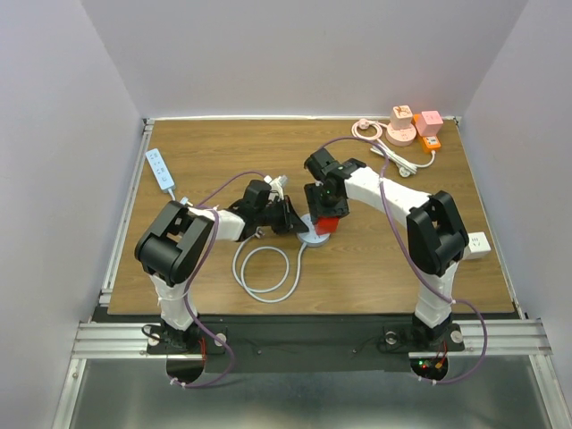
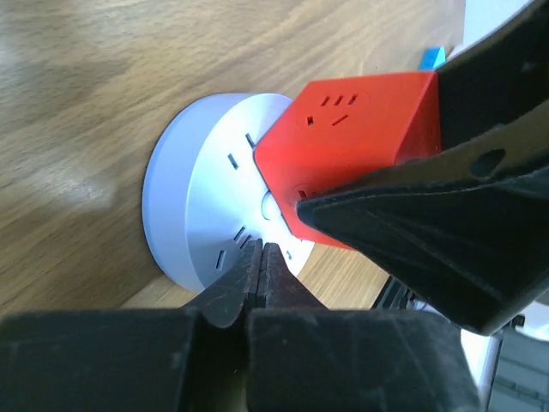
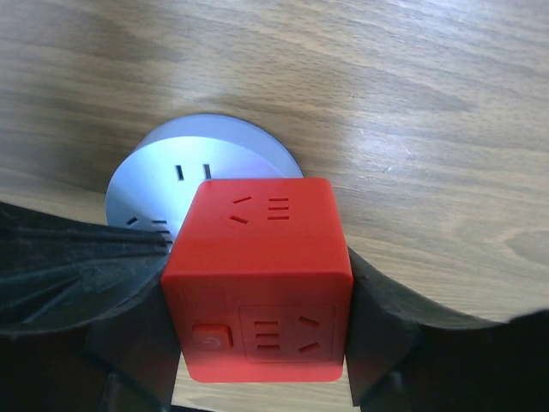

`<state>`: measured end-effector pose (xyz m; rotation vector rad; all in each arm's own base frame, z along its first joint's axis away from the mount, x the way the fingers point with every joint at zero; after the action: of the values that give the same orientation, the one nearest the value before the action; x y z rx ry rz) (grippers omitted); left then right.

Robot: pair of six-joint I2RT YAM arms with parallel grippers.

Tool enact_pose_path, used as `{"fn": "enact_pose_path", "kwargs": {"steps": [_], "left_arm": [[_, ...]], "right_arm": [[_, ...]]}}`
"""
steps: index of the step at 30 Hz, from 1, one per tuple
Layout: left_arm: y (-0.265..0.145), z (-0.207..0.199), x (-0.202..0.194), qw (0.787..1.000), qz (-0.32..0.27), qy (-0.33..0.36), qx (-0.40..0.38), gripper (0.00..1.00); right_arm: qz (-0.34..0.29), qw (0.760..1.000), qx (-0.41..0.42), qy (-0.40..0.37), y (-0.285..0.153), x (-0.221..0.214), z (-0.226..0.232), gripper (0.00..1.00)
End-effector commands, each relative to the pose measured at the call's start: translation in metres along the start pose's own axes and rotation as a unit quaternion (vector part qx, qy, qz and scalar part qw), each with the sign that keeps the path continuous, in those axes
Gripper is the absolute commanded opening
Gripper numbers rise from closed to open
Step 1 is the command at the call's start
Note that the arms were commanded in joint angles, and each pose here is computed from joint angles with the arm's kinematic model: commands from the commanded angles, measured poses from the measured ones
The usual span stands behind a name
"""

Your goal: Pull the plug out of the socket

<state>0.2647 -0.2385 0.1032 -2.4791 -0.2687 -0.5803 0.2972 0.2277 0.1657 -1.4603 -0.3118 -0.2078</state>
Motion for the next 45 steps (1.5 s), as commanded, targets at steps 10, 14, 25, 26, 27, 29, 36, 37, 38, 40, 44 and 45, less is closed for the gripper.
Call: {"fn": "enact_pose_path", "kwargs": {"steps": [10,14,25,26,27,29,36,37,38,40,44,45], "left_arm": [[0.011,0.023,-0.021,0.994,0.018,-0.023,0.102,0.0],[0.015,0.029,-0.027,0.991,0.03,-0.022,0.126,0.0],[0.021,0.05,-0.044,0.981,0.062,-0.032,0.183,0.0],[0.022,0.052,-0.046,0.98,0.065,-0.035,0.186,0.0],[0.023,0.053,-0.047,0.979,0.067,-0.035,0.187,0.0],[0.023,0.055,-0.05,0.978,0.072,-0.038,0.19,0.0],[0.024,0.057,-0.053,0.978,0.074,-0.04,0.189,0.0],[0.024,0.057,-0.053,0.979,0.073,-0.04,0.187,0.0],[0.023,0.053,-0.05,0.98,0.068,-0.037,0.181,0.0],[0.022,0.05,-0.047,0.982,0.063,-0.035,0.177,0.0],[0.023,0.035,-0.033,0.987,0.048,-0.028,0.151,0.0],[0.023,0.032,-0.031,0.988,0.047,-0.027,0.147,0.0]], "right_arm": [[-0.04,0.998,0.053,0.009,-0.044,0.007,0.014,0.0],[-0.046,0.996,0.073,0.022,-0.059,0.01,0.018,0.0],[-0.088,0.988,0.111,0.066,-0.106,0.025,0.024,0.0],[-0.085,0.988,0.111,0.066,-0.106,0.024,0.024,0.0],[-0.081,0.988,0.113,0.068,-0.106,0.024,0.024,0.01],[-0.078,0.988,0.116,0.071,-0.107,0.023,0.025,0.0],[-0.053,0.99,0.106,0.073,-0.091,0.013,0.022,0.0],[-0.043,0.992,0.096,0.07,-0.081,0.009,0.02,0.0],[-0.036,0.993,0.088,0.068,-0.073,0.007,0.02,0.0],[-0.027,0.994,0.083,0.068,-0.062,0.004,0.02,0.0],[-0.018,0.994,0.08,0.075,-0.041,0.0,0.021,0.0],[-0.017,0.994,0.08,0.074,-0.039,0.0,0.022,0.0]]}}
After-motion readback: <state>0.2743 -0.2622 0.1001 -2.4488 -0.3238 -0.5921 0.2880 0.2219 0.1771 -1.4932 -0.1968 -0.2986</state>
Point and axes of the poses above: each gripper's point midway between its finger pads, its own y axis out along the fingers, its own z axis along the line the jaws close on, x = y × z, the point moved 10 cm from there along -y, back along the fingers, and after that the axes turned 7 degrees about y, right-handed, at the moved point
